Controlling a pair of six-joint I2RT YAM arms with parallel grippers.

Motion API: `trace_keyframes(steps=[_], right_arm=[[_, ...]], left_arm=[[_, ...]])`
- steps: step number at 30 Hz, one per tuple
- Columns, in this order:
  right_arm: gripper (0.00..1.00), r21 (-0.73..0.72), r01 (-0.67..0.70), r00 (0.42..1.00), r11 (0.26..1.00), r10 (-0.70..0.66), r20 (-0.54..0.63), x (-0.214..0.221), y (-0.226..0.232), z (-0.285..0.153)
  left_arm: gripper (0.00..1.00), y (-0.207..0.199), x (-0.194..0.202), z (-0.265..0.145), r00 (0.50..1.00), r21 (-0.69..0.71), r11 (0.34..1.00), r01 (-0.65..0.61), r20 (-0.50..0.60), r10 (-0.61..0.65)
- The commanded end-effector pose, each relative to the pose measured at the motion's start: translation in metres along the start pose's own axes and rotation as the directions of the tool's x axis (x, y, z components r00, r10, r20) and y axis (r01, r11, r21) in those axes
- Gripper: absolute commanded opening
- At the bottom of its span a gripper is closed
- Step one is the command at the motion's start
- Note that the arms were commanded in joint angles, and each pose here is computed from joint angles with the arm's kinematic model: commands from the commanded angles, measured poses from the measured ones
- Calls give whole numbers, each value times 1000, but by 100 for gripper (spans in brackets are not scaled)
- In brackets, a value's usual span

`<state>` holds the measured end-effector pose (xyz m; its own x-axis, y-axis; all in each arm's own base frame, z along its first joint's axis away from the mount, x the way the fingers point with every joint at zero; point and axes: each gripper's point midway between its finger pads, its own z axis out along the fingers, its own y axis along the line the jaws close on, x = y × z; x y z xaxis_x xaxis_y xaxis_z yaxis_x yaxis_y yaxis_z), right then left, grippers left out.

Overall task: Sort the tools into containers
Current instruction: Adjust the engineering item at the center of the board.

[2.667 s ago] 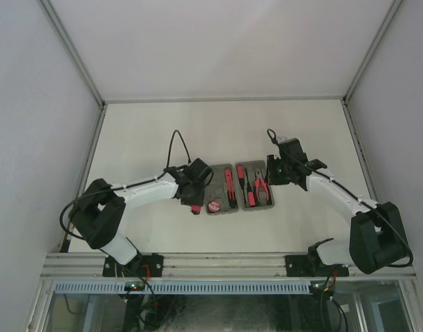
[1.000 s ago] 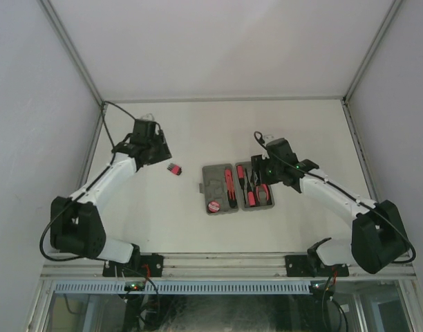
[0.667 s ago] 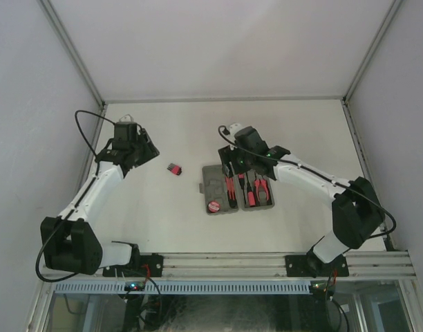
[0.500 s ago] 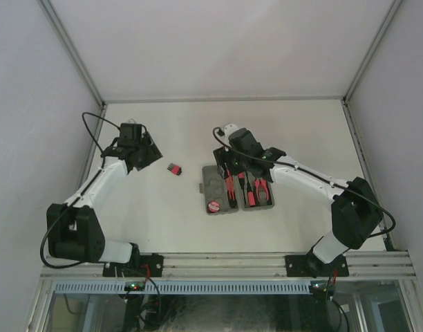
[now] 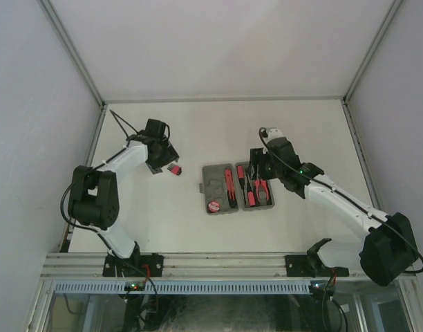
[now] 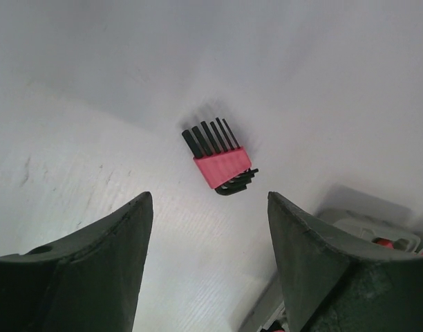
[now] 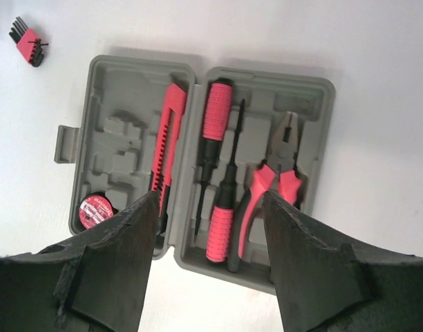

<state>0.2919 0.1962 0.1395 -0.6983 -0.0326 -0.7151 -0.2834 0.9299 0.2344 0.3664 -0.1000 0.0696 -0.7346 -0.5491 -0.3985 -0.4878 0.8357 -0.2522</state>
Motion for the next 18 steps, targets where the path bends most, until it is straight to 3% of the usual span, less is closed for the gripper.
trace_keyframes(steps=[1,18], right_arm=[[61,-27,-69,995,997,71,76,-13,-4,-11],[61,-35,-103,992,994,105,66,1,-18,-15]], left_arm=[[72,-25,-15,1,997,14,998,68,32,-69],[74,-24,-3,27,989,-95,984,150,11,-150]])
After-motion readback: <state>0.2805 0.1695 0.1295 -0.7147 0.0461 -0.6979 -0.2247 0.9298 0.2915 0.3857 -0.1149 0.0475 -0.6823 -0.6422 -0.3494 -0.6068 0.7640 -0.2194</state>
